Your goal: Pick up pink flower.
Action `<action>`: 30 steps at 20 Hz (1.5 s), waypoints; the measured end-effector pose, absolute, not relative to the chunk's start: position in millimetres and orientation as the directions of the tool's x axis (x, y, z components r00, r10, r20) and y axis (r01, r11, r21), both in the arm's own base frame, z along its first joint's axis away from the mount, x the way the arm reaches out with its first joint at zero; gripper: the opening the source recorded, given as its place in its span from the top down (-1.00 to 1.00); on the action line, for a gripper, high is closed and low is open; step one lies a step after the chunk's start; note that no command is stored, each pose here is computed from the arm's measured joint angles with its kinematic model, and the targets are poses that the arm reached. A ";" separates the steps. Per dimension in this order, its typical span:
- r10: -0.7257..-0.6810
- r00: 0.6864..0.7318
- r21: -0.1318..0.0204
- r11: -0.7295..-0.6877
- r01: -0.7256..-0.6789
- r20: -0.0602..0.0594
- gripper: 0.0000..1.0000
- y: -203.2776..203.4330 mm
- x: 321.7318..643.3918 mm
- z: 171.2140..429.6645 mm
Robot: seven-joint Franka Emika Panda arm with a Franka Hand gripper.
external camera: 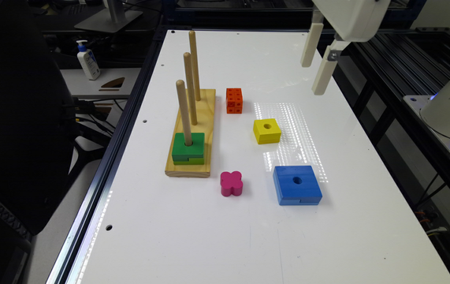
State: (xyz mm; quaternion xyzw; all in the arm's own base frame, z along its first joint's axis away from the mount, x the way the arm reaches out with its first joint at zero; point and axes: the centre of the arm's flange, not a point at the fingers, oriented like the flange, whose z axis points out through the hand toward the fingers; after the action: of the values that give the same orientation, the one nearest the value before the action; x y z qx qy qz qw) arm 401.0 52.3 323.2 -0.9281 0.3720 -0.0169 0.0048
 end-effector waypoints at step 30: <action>-0.689 0.725 -0.050 -0.725 -0.687 0.017 -1.00 122.4 488.4 317.9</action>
State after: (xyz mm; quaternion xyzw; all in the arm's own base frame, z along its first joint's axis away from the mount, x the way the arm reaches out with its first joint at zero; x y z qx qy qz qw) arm 488.4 122.4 317.9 -0.9284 0.3706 -0.0173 0.0200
